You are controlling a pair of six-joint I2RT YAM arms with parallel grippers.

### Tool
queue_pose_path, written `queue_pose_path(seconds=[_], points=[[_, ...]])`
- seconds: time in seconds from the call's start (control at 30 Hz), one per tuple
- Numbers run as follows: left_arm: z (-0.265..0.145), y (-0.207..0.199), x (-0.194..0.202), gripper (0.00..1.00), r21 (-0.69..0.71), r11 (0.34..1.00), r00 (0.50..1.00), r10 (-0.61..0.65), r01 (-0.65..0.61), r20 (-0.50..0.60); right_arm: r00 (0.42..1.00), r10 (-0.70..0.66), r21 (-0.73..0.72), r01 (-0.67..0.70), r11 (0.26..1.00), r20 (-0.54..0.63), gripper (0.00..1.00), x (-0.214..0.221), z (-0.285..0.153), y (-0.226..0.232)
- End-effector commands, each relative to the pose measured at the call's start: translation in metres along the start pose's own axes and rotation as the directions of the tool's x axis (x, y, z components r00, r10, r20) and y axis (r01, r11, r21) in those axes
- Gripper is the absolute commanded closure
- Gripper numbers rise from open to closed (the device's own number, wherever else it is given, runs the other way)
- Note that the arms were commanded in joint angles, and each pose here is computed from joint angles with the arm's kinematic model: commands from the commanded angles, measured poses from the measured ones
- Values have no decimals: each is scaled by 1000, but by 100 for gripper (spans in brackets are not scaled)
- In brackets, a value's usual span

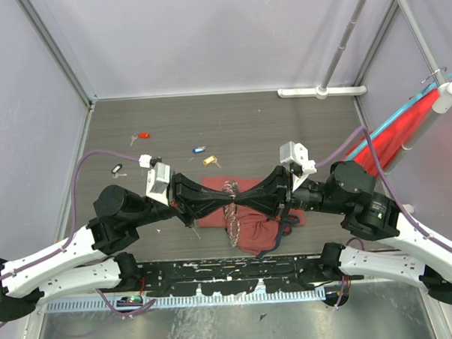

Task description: Put the keys on the keyring

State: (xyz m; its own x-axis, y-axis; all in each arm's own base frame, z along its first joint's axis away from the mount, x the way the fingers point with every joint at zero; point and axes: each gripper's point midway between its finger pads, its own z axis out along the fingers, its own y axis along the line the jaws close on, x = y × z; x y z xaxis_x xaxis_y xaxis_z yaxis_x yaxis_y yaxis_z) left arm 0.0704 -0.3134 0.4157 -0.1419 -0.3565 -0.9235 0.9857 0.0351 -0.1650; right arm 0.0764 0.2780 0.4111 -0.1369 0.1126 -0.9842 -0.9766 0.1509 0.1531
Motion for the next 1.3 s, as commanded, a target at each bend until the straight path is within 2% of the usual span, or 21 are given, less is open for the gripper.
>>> queue_pose_path(seconds=[0.0,0.03,0.1,0.2,0.33,0.53,0.77,1.0,1.27], points=[[-1,-6,-15,100,21,1000,998,22,-23,58,998,-39,-15,39,999,47,99,-23,-1,6],[-1,-6,-14,99,22,999,998,24,-25,52,998,-43,-9,43,999,38,99,-24,-2,5],[-3,-9,-13,86,36,999,999,32,-33,39,998,-55,3,55,998,9,99,-23,-5,4],[-6,-13,-10,74,59,997,999,50,-50,7,996,-76,15,77,997,-42,99,-24,-11,3],[-10,-19,-7,65,90,994,997,72,-68,-38,990,-95,24,98,995,-105,99,-25,-20,3],[-13,-6,4,64,38,993,983,119,-115,-138,962,-82,45,97,994,-262,99,-11,-28,-1],[-13,10,24,63,-5,988,954,149,-155,-259,874,-43,82,94,992,-484,99,22,-29,-16],[-6,6,37,65,43,991,946,135,-127,-294,827,-40,99,116,988,-561,99,33,-28,-25],[-6,13,49,66,21,992,934,127,-127,-333,824,-51,65,106,992,-564,99,35,-25,-21]])
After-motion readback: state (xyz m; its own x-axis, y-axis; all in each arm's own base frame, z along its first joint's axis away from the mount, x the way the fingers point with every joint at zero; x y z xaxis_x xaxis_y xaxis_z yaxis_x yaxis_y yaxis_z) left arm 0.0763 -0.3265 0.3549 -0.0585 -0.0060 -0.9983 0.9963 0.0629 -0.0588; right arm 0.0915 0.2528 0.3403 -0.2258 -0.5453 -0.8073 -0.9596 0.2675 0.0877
